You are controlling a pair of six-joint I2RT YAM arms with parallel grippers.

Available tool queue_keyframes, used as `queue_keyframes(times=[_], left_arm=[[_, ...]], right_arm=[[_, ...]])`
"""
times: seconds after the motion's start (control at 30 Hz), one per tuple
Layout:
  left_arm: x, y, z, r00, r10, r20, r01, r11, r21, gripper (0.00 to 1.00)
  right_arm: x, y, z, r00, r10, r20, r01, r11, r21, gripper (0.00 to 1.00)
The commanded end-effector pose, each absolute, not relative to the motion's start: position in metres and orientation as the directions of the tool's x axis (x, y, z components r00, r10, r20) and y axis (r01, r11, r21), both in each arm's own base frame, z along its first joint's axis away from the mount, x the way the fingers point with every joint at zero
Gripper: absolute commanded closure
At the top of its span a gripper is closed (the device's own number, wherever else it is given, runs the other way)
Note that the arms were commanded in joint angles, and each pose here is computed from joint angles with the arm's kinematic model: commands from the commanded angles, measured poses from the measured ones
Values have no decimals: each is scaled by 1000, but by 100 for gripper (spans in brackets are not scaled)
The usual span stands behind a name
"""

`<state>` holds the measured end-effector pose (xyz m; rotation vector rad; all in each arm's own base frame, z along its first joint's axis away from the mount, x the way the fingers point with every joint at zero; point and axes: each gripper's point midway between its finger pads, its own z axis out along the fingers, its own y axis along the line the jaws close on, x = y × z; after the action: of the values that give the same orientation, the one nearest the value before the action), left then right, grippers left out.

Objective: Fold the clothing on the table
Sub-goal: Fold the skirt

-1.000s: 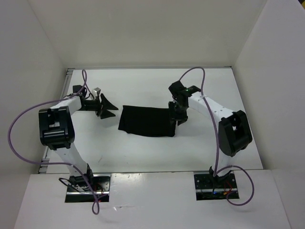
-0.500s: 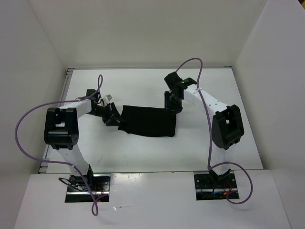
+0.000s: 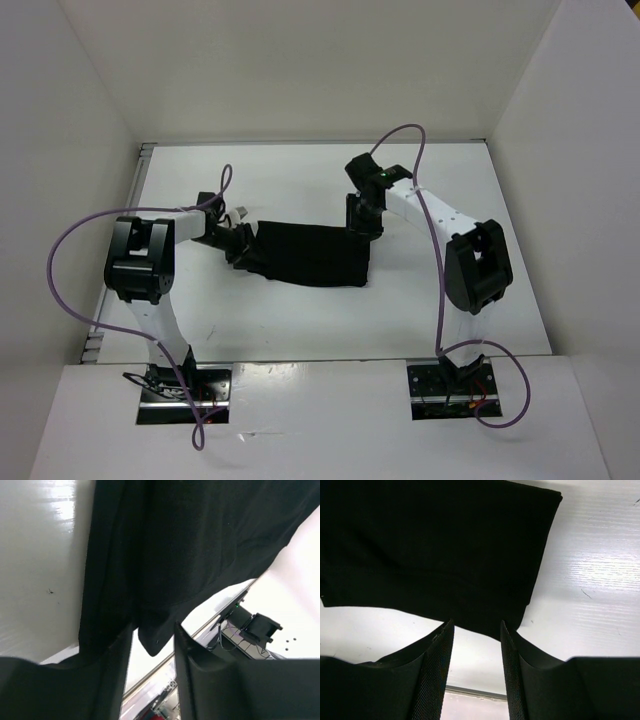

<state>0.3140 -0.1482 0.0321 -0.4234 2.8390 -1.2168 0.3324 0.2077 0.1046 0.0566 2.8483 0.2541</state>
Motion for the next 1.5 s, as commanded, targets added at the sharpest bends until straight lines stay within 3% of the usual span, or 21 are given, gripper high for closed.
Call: queue_keyframes(times=[0.0,0.03,0.2,0.23,0.33,0.57,0.67,1.0,1.47], left_arm=[[317,-149,32,-964,-254,72,-226,652,-724,56],[316,-153,33,-967,-243,75,-219,648,-730,59],[315,-158,37,-970,-228,88,-214,615,-759,99],[314,-161,41,-971,-218,96,-210,595,-776,100],[319,-165,62,-975,-211,67,-178,564,-806,100],[347,-173,142,-976,-190,-105,-4,499,-867,100],[359,-168,147,-967,-189,-169,39,548,-836,100],[321,-141,26,-974,-220,61,-199,685,-701,100],[317,-124,9,-965,-252,66,-235,730,-641,100]], right_arm=[[334,210,117,-944,79,-319,16,981,195,52],[334,210,117,-944,79,-319,16,981,195,52],[333,208,114,-945,87,-315,28,982,186,52],[333,208,114,-945,87,-315,28,982,186,52],[327,205,110,-949,94,-301,39,983,181,52],[325,205,108,-949,103,-299,48,982,184,52],[324,207,106,-950,111,-292,54,979,195,52],[313,216,91,-967,99,-234,40,969,245,52],[299,222,50,-986,93,-137,54,964,261,53]])
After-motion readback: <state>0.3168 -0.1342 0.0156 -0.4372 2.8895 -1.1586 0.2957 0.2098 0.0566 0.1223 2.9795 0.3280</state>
